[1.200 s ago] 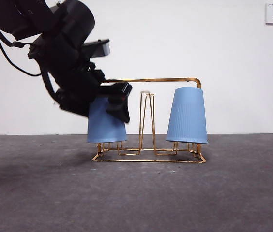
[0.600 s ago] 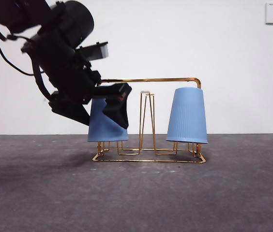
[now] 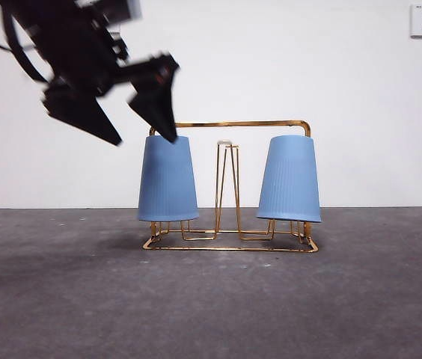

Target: Pick up cup 1,put cup 1 in the cup rack,pick up cup 2,put cup 2 in the cup rack

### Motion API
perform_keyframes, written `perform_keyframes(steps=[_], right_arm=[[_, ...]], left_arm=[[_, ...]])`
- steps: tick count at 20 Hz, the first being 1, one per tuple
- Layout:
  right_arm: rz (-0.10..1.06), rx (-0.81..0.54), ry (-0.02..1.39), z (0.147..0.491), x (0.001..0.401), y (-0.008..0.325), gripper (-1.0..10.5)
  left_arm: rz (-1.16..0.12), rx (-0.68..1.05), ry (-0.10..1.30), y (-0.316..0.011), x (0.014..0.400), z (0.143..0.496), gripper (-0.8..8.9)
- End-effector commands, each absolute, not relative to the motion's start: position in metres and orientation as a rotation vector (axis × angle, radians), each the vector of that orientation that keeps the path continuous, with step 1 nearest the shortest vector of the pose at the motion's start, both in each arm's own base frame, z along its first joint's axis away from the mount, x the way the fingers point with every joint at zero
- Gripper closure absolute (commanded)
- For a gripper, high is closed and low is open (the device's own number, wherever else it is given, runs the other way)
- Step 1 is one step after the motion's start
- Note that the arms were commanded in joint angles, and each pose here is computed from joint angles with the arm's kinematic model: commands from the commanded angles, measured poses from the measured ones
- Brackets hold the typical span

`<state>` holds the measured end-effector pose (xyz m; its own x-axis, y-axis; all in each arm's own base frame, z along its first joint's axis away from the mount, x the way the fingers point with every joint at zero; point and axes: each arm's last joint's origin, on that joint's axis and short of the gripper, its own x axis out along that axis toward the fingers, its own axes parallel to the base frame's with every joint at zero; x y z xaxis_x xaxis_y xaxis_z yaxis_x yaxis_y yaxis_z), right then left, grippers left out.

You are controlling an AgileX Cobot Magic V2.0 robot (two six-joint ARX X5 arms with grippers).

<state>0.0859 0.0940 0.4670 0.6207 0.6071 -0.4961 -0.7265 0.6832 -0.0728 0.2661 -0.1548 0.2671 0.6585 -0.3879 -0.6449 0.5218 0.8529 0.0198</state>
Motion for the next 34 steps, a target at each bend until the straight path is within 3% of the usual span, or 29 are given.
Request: perform_keyframes(steps=[1,7,15,16,17,18,19,20,21,34], right_arm=[[0.735,-0.289,0.495,0.463,0.086,0.093,7.6],[0.64,-0.332,0.611,0.454,0.083,0.086,7.6],[0.613,-0.331,0.704,0.447,0.081,0.083,7.6],[0.612,-0.329,0.705,0.447,0.081,0.083,7.6],[0.612,-0.329,0.706,0.447,0.081,0.083,7.6],[0.612,-0.329,0.706,0.447,0.081,0.083,7.6],[0.613,-0.329,0.707,0.447,0.081,0.083,8.0],[0.616,-0.328,0.707,0.447,0.081,0.083,9.0],[0.615,-0.328,0.707,0.447,0.081,0.083,9.7],[0.603,-0.312,0.717,0.446,0.082,0.084,9.4]], left_arm=[[-0.515,0.184,0.693,-0.147,0.251,0.281,3.02],[-0.585,0.109,0.722,-0.123,0.204,0.315,3.11],[-0.752,-0.04,0.747,-0.084,0.126,0.349,3.17],[-0.776,-0.049,0.733,-0.081,0.119,0.352,3.55],[-0.793,-0.056,0.723,-0.078,0.114,0.354,4.56],[-0.801,-0.059,0.713,-0.075,0.109,0.355,6.31],[-0.802,-0.06,0.707,-0.074,0.106,0.356,7.77],[-0.803,-0.061,0.702,-0.072,0.103,0.357,8.18],[-0.803,-0.061,0.699,-0.071,0.102,0.357,8.19],[-0.801,-0.058,0.713,-0.072,0.104,0.356,8.17]])
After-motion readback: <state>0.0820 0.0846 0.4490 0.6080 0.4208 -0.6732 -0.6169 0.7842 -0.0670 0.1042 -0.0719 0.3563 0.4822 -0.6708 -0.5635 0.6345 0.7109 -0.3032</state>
